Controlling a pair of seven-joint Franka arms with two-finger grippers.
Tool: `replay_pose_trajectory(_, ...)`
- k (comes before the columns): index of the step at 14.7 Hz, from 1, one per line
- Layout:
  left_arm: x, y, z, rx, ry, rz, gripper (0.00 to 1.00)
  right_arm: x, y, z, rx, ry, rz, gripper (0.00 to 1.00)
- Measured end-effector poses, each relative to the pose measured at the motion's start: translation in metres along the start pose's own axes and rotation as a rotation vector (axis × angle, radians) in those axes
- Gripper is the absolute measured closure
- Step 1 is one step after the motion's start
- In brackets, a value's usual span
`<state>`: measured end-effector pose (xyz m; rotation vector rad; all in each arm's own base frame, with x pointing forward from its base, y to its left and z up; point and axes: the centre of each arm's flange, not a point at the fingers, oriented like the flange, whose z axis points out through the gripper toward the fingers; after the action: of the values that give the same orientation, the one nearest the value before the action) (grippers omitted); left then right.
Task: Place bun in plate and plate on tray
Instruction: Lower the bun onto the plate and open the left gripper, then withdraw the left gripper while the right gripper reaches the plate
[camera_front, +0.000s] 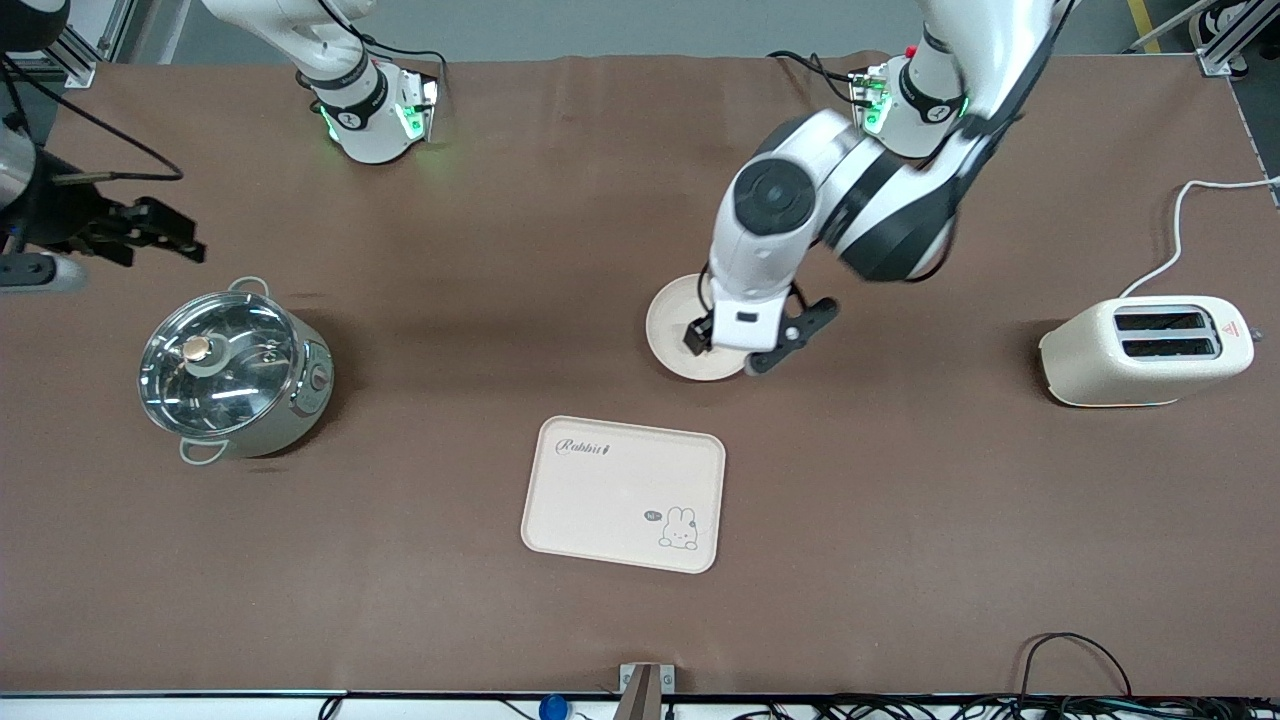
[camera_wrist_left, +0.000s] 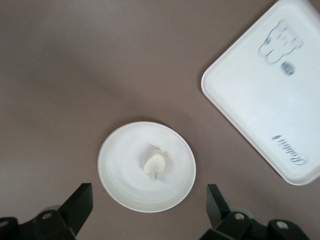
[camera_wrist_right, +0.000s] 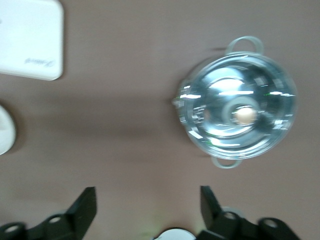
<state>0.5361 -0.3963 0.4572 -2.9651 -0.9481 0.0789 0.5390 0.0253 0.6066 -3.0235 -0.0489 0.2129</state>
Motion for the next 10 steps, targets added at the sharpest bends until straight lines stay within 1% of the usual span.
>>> replay_pose_trajectory(1, 0.014, -0.011, -0.028, -0.008, 0.018, 0.040, 0.00, 0.003, -0.009, 0.008, 0.026, -0.012, -0.014, 0.00)
replay_pose_trajectory(3, 0.051, -0.037, -0.061, -0.019, 0.050, 0.128, 0.00, 0.019, -0.036, 0.038, 0.090, -0.014, -0.029, 0.00)
replay_pose_trajectory(5, 0.105, -0.070, -0.074, -0.014, 0.063, 0.205, 0.00, 0.036, -0.073, 0.084, 0.144, -0.005, 0.025, 0.00)
replay_pose_trajectory(7, 0.154, -0.104, -0.082, -0.009, 0.071, 0.266, 0.00, 0.041, -0.132, 0.143, 0.152, 0.026, 0.070, 0.00)
replay_pose_trajectory(8, 0.173, -0.119, -0.085, 0.001, 0.080, 0.299, 0.00, 0.036, -0.168, 0.175, 0.149, 0.047, 0.078, 0.00)
replay_pose_trajectory(10, 0.206, -0.149, -0.093, 0.015, 0.097, 0.390, 0.00, 0.020, -0.235, 0.238, 0.149, 0.062, 0.087, 0.00)
